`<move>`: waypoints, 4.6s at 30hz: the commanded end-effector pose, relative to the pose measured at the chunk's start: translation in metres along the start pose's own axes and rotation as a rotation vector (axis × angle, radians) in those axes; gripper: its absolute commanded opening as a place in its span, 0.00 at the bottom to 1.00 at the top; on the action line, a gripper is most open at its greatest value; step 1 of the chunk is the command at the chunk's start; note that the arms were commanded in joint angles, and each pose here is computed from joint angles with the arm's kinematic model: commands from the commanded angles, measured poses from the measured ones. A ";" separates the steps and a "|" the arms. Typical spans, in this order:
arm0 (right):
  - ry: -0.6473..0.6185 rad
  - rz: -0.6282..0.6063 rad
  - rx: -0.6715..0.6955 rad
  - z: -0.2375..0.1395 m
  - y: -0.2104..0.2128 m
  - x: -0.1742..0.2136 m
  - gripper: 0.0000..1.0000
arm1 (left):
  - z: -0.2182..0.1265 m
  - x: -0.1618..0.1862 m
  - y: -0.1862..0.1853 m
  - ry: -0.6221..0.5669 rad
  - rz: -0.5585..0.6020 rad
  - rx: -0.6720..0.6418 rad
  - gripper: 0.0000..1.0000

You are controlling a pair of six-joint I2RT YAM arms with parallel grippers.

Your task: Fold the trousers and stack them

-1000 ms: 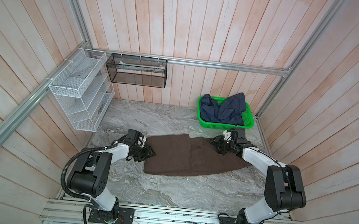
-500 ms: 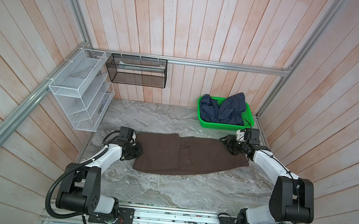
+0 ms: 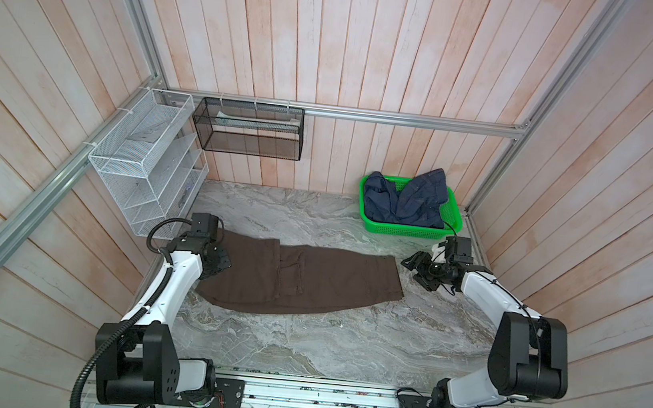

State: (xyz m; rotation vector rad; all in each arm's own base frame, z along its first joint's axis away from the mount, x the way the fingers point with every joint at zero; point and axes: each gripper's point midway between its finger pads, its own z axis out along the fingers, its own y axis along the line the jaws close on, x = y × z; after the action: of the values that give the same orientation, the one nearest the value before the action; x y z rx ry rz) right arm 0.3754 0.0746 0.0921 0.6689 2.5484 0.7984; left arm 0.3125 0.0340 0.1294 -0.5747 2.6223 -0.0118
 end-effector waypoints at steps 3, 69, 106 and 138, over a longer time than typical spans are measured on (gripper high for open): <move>0.087 -0.084 -0.044 0.018 0.011 0.016 0.70 | -0.014 -0.010 -0.023 -0.009 0.024 0.120 0.00; 0.318 -0.165 -0.110 0.065 0.005 0.108 0.10 | -0.009 0.160 -0.471 0.280 0.554 0.680 0.00; 0.029 -0.265 -0.147 -0.024 0.078 0.033 0.49 | -0.064 0.087 -0.377 0.099 0.417 0.711 0.60; 0.078 -0.263 -0.176 -0.001 0.061 0.061 0.51 | 0.006 0.042 -0.277 0.127 0.260 0.631 0.60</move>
State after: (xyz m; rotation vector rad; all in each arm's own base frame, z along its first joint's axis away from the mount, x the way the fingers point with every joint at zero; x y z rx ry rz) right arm 0.3345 0.1553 0.0825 0.2669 2.5878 0.9984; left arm 0.4045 -0.2141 0.0828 -0.1372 2.6715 -0.8252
